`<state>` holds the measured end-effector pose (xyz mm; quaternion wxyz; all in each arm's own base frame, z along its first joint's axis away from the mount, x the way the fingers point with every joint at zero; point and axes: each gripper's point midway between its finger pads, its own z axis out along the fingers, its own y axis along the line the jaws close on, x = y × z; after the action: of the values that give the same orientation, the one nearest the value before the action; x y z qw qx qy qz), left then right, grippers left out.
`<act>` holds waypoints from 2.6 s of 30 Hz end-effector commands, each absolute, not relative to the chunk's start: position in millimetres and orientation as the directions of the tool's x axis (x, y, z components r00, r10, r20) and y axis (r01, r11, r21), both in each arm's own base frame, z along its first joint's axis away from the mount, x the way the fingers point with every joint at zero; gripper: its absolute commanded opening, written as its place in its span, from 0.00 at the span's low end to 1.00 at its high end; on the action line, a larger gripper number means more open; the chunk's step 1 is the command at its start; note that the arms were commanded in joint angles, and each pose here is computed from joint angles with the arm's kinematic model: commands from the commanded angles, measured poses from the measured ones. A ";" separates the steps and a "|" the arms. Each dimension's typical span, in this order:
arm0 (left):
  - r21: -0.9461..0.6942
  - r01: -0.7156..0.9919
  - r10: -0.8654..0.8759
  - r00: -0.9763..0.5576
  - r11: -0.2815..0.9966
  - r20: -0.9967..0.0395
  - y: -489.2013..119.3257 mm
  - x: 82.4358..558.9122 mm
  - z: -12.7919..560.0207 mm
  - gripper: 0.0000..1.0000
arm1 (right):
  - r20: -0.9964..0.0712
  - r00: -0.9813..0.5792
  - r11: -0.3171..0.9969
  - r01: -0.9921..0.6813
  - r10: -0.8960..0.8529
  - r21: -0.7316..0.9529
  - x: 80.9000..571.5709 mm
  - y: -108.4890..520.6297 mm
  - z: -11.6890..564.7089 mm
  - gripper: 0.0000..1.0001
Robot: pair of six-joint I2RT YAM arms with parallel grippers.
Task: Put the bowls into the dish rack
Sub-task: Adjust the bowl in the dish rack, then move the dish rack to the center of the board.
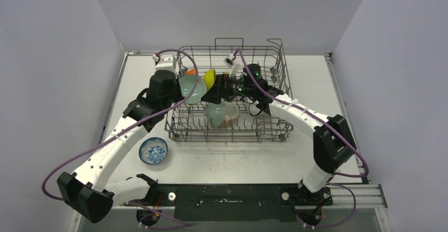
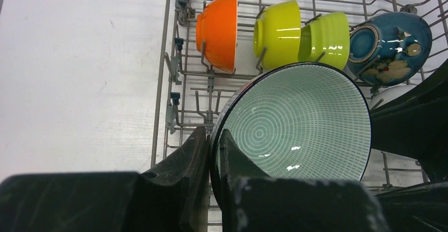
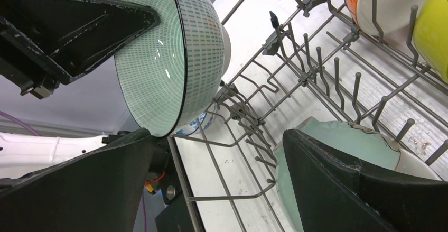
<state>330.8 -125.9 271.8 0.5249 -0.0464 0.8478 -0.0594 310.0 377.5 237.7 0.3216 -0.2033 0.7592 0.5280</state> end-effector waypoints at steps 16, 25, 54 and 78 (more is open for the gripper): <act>-0.268 0.149 -0.193 -0.389 0.952 -0.901 -170.6 323.7 296.7 0.53 | -0.757 -0.649 0.380 -0.684 0.073 0.623 335.9 390.8 264.5 0.05; -0.554 0.264 -0.331 -0.577 0.789 -0.747 -215.1 301.1 279.3 0.97 | -0.808 -0.572 0.339 -0.739 0.139 0.582 334.6 361.4 291.1 0.05; -0.850 0.303 -0.532 -0.676 0.430 -0.510 -228.1 304.3 289.9 0.72 | -0.819 -0.562 0.225 -0.788 0.113 0.572 311.5 377.6 309.6 0.05; -0.647 0.092 -0.516 -0.524 0.757 -0.678 -133.7 319.7 265.0 0.00 | -0.843 -0.536 0.393 -0.768 0.037 0.505 349.3 373.2 270.2 0.83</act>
<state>310.2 -161.6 220.3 0.3892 -0.1406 0.8296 -0.3748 331.0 372.6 267.8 0.3832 -0.2369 0.7287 0.5159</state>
